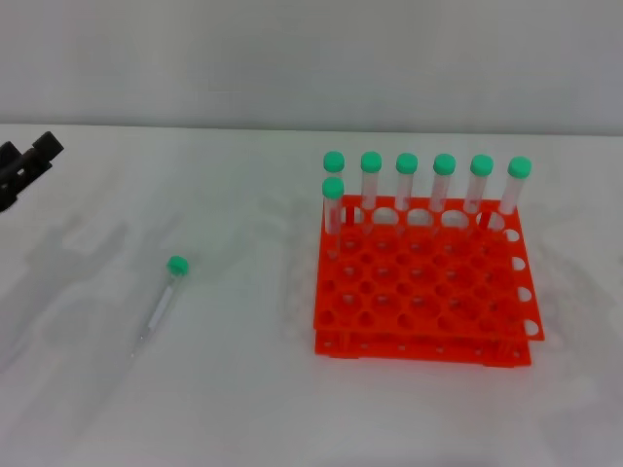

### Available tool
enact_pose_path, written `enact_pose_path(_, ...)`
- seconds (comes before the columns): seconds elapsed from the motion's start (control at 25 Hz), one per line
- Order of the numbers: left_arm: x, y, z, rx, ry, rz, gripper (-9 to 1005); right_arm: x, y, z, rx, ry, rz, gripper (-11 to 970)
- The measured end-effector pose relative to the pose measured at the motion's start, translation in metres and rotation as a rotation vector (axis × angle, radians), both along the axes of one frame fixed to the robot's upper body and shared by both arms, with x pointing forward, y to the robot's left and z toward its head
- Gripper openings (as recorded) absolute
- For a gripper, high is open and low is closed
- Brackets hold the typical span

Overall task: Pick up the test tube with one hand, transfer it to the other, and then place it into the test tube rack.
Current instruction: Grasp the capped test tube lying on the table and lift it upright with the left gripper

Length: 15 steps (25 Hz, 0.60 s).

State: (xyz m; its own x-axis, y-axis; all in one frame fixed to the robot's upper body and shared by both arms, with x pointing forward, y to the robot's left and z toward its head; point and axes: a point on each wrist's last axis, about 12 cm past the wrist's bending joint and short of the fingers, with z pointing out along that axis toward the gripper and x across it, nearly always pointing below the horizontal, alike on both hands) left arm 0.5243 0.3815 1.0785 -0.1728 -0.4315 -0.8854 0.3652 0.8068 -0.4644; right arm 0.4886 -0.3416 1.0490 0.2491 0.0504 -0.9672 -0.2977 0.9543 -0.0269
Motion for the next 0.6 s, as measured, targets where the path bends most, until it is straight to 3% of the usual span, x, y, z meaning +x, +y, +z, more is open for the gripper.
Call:
enact_pose_path(0.32, 0.033, 0.027, 0.052, 0.028, 0.367, -0.126, 890, 0.003, 0.000, 0.000, -0.048, -0.004, -0.017, 532)
enact_pose_path(0.6, 0.069, 0.026, 0.103, 0.072, 0.703, -0.200, 889, 0.004, -0.014, 0.005, -0.039, -0.032, -0.098, 532)
